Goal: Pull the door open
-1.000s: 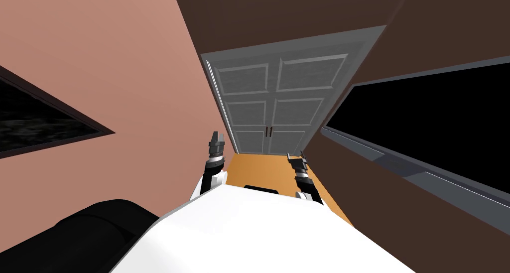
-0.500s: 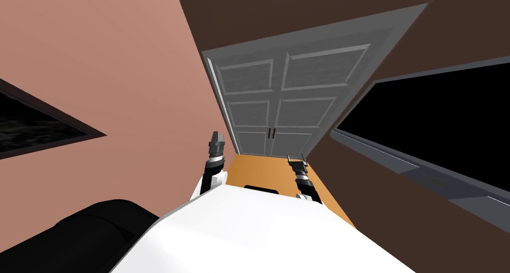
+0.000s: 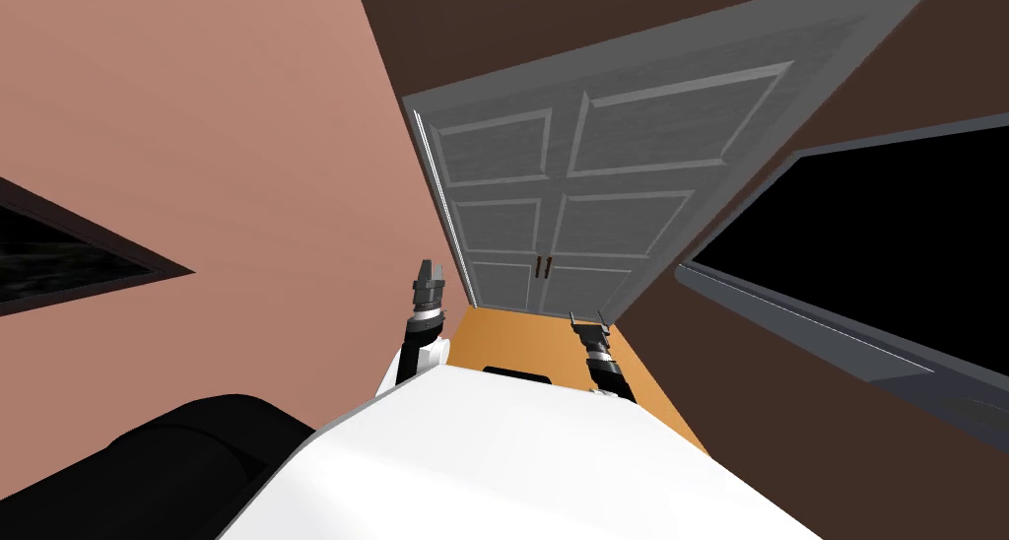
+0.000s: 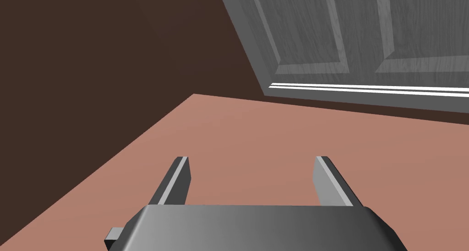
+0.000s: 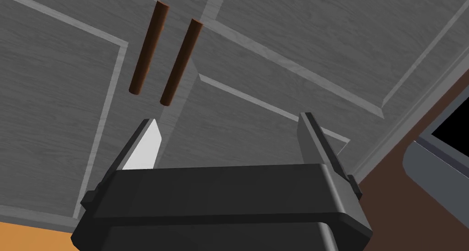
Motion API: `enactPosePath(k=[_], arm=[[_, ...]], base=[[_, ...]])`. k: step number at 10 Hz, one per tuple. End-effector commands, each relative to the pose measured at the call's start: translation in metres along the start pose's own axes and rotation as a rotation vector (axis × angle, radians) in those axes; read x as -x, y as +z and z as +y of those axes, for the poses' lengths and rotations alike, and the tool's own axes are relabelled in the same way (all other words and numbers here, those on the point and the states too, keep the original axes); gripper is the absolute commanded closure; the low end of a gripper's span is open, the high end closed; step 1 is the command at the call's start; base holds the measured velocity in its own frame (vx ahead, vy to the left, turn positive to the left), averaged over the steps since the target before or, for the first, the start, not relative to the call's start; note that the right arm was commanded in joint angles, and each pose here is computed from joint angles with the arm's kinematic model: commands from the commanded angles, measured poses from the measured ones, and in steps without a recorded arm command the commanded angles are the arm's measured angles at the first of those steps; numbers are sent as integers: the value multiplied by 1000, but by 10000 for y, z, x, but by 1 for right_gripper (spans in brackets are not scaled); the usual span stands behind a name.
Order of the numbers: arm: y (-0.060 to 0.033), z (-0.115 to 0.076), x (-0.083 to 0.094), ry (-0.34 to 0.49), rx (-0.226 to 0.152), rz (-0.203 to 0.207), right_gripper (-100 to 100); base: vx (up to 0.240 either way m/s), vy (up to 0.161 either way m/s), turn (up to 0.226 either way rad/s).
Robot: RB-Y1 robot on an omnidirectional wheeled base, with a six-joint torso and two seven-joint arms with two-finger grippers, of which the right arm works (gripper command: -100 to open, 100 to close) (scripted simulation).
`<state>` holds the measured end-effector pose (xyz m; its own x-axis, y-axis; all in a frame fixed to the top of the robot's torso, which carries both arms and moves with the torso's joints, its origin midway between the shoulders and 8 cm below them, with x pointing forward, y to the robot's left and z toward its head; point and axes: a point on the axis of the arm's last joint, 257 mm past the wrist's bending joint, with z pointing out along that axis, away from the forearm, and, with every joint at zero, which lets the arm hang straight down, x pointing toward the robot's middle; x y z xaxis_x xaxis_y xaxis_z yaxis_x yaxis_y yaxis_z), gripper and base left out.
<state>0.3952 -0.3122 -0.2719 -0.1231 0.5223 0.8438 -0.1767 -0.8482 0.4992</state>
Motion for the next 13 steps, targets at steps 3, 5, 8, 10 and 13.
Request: enactPosePath(k=[3, 5, 8, 10, 13], arm=[[-101, -11, 235, 89, -1, -40, -100], [-151, -9, 365, 133, 0, -62, -100], [-229, 2, 551, 197, 5, -94, -100], [-280, 15, 667, 236, 10, -115, -100], [-354, 40, 828, 290, 20, -142, -100]], base=[[102, 20, 81], [108, -10, 75], [115, 12, 80], [103, 10, 74], [109, -4, 70]])
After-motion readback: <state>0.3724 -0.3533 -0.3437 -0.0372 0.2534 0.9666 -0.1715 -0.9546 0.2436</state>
